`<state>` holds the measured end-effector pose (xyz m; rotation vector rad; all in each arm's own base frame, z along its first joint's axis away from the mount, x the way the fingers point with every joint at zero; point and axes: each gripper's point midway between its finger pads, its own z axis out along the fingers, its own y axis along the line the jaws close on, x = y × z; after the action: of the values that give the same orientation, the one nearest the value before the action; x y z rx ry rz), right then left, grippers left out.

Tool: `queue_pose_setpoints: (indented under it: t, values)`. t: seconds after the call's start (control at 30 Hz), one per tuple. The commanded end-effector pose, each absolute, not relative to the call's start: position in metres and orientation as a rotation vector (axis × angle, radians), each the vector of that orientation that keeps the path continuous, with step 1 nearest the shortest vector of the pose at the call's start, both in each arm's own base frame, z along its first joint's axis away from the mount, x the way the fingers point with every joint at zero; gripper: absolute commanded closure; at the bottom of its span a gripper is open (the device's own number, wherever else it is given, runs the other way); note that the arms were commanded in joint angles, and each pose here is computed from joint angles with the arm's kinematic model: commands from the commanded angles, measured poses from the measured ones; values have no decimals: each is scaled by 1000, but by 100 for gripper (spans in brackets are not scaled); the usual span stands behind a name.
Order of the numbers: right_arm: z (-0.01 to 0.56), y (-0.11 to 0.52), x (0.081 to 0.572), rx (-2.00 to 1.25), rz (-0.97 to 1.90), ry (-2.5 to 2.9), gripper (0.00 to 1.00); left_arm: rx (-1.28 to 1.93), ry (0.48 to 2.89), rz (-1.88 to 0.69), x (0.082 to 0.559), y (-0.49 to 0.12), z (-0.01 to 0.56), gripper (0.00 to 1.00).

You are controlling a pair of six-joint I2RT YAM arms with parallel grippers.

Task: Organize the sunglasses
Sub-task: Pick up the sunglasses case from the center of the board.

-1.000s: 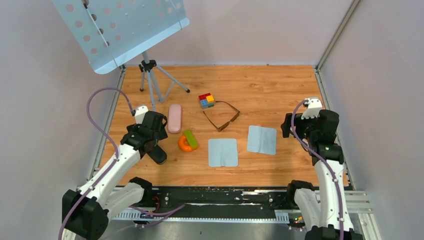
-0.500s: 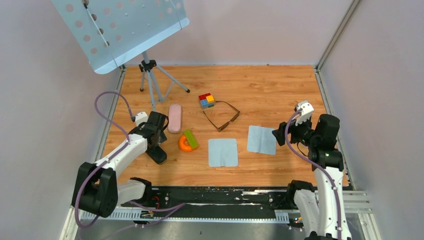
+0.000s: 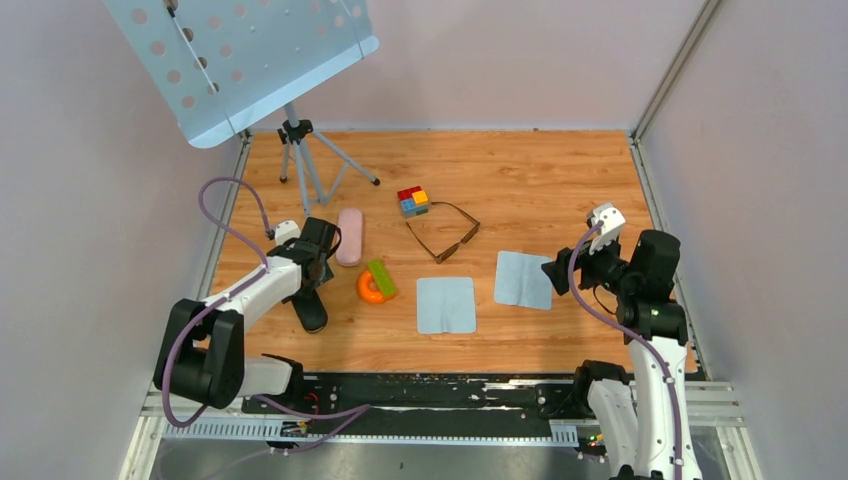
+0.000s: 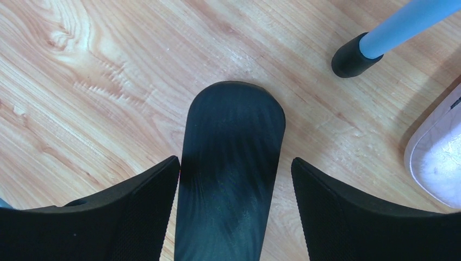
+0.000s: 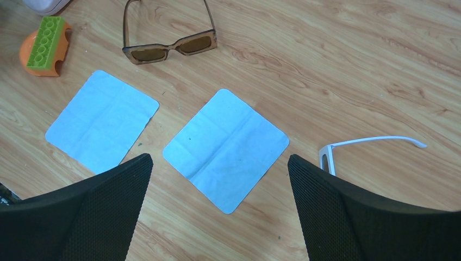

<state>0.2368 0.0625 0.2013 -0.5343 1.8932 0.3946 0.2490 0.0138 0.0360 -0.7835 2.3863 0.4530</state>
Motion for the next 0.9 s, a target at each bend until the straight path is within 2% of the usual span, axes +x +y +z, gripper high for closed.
queue_pose_setpoints:
  t: [0.0,0.27,0.47,0.87]
  values:
    - [200,65,231,-557,418,1888,0,-819,2347,466,252,19,36,24]
    - [198,66,232,-558,427,1894,0,-810,2358,375,240,12,42,35]
    - [196,66,232,-559,435,1899,0,-758,2401,392,223,15,43,25]
    - [196,67,231,-560,439,1900,0,-743,2455,350,217,8,29,27]
